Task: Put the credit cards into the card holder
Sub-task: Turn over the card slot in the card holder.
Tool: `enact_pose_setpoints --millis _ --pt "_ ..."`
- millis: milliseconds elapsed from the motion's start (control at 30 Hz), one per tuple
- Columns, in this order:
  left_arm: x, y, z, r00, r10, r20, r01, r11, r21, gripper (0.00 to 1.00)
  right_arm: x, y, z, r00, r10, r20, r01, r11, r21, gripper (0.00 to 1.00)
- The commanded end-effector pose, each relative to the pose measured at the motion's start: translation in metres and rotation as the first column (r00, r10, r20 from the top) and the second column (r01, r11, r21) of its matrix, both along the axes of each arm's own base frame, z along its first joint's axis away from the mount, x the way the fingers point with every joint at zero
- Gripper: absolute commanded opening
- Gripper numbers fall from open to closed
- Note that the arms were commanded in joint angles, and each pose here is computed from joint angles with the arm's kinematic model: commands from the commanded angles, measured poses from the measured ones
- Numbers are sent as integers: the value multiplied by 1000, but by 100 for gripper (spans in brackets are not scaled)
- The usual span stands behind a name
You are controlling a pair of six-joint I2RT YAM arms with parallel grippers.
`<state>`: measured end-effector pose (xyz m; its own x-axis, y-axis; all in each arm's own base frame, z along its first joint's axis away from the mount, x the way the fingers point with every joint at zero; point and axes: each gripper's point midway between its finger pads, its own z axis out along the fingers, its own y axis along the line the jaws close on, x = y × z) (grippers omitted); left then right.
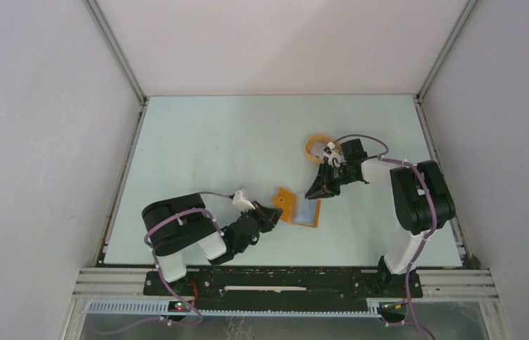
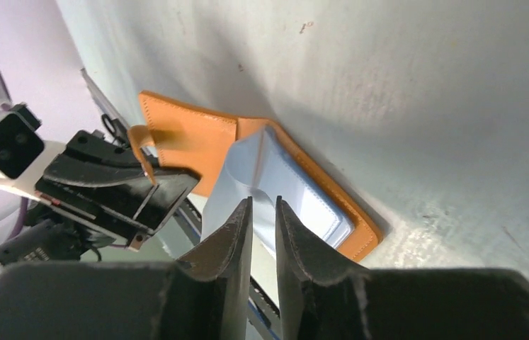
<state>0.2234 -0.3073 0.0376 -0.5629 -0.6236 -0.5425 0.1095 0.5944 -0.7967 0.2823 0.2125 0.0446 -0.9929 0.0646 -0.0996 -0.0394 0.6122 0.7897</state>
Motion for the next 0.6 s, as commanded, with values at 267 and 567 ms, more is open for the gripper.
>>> enact_pose_setpoints --millis 267,567 --pt "1 -19 8 999 -38 31 37 999 33 3 9 3 -2 978 122 172 -83 973 -215 37" --pt "1 -19 8 999 -37 29 36 999 39 4 8 15 8 934 223 278 -131 940 -315 51"
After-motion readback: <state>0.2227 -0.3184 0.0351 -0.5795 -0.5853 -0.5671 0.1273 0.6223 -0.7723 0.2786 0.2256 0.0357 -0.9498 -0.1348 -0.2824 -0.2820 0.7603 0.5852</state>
